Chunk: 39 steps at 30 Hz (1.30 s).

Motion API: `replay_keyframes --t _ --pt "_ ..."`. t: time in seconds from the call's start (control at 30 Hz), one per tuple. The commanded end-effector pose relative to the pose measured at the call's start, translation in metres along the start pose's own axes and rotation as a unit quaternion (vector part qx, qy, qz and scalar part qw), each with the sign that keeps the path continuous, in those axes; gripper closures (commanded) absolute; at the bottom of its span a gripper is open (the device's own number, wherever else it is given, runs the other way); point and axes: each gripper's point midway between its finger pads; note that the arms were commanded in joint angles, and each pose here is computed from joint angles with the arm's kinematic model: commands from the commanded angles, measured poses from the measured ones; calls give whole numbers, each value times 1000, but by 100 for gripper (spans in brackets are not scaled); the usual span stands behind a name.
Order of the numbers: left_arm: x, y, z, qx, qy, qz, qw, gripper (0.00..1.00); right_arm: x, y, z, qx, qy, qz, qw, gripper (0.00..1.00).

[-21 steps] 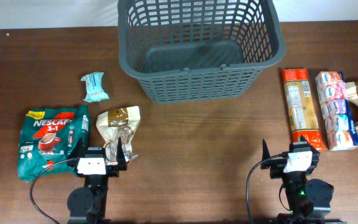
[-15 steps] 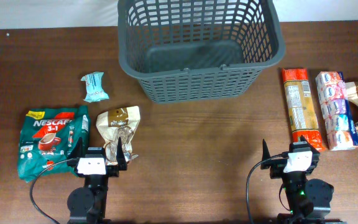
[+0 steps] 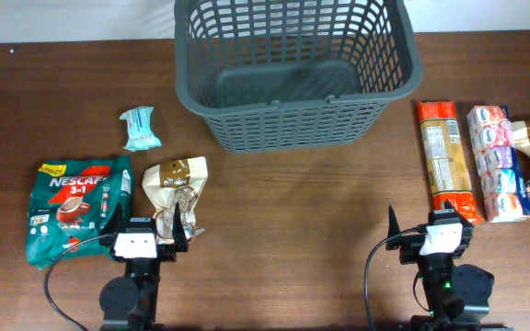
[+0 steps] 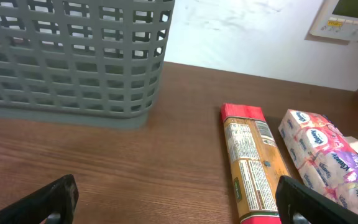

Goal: Pack container

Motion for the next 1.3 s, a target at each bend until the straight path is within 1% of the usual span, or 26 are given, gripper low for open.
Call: replay_keyframes --t 0.0,0.23,0.33,0.4,0.43,0.53,0.57,0.6,0.63,0.73,0.8,0.87,1.0,1.03,1.1,1.17,1.23,1.27 --pt "0 2 -1 4 1 0 1000 1 0 2 3 6 -6 1 1000 1" --pt "0 2 -1 4 0 0 1000 1 0 2 3 6 -6 1 1000 1" --pt "0 -4 -1 3 2 -12 1000 1 0 2 3 6 -6 1 1000 1" --pt "0 -2 -14 4 37 -10 999 1 0 2 3 5 -6 1 1000 1" --pt "-1 -3 -14 4 39 -12 999 1 0 2 3 6 -6 1 1000 1" --pt "-5 -16 -36 3 106 -39 994 1 0 2 3 6 -6 1 1000 1" --pt "-9 -23 -41 -22 126 -35 991 1 0 2 3 6 -6 1 1000 1" --pt "-12 -31 -39 -44 127 -29 990 1 0 2 3 6 -6 1 1000 1" --pt "-17 -46 -36 -54 128 -29 990 1 0 2 3 6 -6 1 1000 1" --pt "-35 -96 -21 -56 116 -10 992 1 0 2 3 6 -6 0 1000 1" --pt "-44 -130 -2 -56 85 34 994 1 0 2 3 5 -6 1 1000 1" --pt "-44 -151 15 -52 56 85 994 1 0 2 3 6 -6 1 1000 1" --pt "-41 -190 23 -4 69 164 984 1 0 2 3 6 -6 1 1000 1" --pt "-41 -205 26 8 74 182 981 1 0 2 3 6 -6 1 1000 1" --pt "-44 -230 29 12 82 192 978 1 0 2 3 6 -6 1 1000 1" --pt "-48 -248 23 6 109 181 977 1 0 2 3 6 -6 1 1000 1" --pt "-53 -254 18 4 123 177 976 1 0 2 3 5 -6 1 1000 1" --pt "-57 -250 20 5 120 185 975 1 0 2 3 6 -6 1 1000 1"
Point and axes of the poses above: each gripper's point midway between its finger pads, its own x axis out along the fingers, its own z axis along the line the jaws close on, y = z × x, and after that the axes turned 7 degrees about x, right-handed
